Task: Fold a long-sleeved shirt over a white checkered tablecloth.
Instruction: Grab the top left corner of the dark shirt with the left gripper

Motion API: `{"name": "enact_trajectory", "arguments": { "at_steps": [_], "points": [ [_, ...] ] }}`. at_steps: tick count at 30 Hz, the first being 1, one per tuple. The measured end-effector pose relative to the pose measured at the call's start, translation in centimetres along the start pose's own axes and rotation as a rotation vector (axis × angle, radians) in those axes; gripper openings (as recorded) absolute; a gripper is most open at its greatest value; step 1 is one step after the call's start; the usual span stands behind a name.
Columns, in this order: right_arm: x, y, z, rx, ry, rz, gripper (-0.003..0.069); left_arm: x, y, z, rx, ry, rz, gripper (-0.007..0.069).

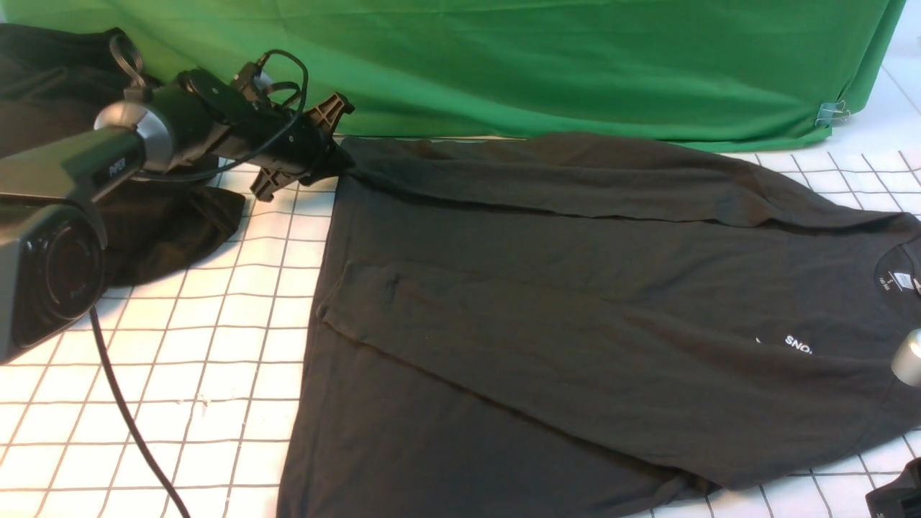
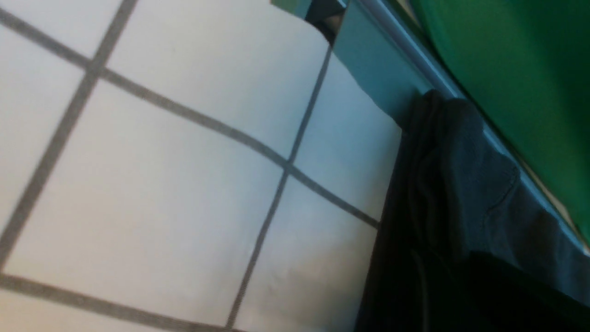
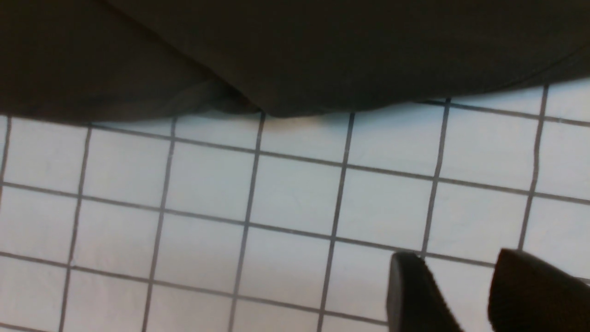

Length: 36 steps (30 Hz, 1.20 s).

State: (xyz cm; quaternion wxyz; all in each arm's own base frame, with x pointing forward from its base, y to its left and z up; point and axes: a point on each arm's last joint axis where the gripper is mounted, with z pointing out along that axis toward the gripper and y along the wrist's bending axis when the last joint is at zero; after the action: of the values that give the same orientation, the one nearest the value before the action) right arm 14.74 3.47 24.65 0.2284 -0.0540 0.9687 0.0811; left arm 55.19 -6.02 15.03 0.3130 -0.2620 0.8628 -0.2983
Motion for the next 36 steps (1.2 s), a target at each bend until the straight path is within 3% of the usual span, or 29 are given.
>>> {"name": "enact_trajectory", "arguments": {
  "at_steps": [6,11,15,19,29,36],
  "points": [
    [0.0,0.0,0.0,0.0,-0.002,0.0,0.0239,-0.2,-0.1,0.0,0.007,-0.011,-0.007,0.0242],
    [-0.1,0.0,0.0,0.0,-0.016,0.0,0.0239,-0.1,0.0,0.0,0.001,0.0,0.019,0.0273],
    [-0.2,0.0,0.0,0.0,-0.019,0.0,0.0241,0.0,0.0,0.0,-0.001,0.008,0.051,0.0214],
    [-0.2,0.0,0.0,0.0,-0.019,0.0,0.0241,-0.1,-0.1,-0.2,-0.007,0.014,0.102,0.0042],
    [-0.2,0.0,0.0,0.0,-0.019,0.0,0.0239,-2.6,-3.2,-2.8,0.051,0.037,0.221,0.0025],
    [-0.2,0.0,0.0,0.0,-0.02,0.0,0.0241,-2.4,-3.2,-3.0,0.024,0.07,0.263,0.0025]
  ]
}}
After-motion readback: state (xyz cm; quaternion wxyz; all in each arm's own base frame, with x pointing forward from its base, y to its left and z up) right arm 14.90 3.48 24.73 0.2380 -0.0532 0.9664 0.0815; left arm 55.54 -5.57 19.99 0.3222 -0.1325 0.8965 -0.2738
